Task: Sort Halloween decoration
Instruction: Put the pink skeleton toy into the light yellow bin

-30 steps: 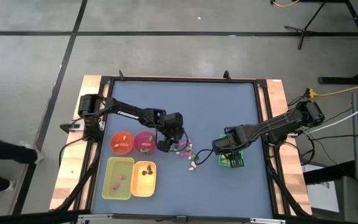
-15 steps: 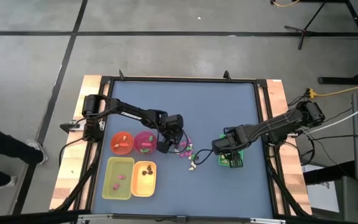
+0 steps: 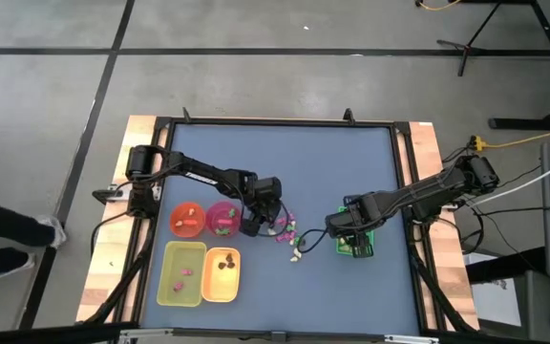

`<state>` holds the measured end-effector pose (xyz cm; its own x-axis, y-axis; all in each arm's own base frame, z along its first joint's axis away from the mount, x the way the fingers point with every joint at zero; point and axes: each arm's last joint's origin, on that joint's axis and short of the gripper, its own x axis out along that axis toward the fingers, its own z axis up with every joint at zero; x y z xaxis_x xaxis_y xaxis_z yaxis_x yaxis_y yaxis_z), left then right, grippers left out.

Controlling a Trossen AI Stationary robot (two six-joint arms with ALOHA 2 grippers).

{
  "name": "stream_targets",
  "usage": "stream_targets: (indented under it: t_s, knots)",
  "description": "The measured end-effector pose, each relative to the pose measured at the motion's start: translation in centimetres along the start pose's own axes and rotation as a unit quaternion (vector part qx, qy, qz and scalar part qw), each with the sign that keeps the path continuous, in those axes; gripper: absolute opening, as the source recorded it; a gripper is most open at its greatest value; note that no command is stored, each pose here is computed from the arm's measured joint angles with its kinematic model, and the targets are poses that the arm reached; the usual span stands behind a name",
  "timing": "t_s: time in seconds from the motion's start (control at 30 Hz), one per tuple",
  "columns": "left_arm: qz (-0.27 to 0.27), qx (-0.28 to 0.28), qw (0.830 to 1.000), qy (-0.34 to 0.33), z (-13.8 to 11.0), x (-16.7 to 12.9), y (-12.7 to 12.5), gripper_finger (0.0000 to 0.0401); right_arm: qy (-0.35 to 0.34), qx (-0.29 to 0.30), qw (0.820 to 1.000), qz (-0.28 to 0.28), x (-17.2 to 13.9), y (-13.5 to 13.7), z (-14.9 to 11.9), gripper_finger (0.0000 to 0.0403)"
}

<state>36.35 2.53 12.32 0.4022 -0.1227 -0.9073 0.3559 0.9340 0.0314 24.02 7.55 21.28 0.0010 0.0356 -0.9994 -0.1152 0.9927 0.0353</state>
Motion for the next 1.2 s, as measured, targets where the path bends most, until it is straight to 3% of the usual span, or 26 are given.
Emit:
stream_targets:
  t_s: [0.77,1.2]
  knots:
    - [0.006,-0.001,1.0,0.0,0.0,-0.2,0.0,0.0045,0.0,0.0,1.0,0.0,0.0,0.0,0.0,0.0227]
    - [0.052,-0.025,0.998,0.002,0.4,-3.7,-0.2,0.0041,-0.001,0.0,1.0,0.0,0.0,0.0,0.0,0.0227]
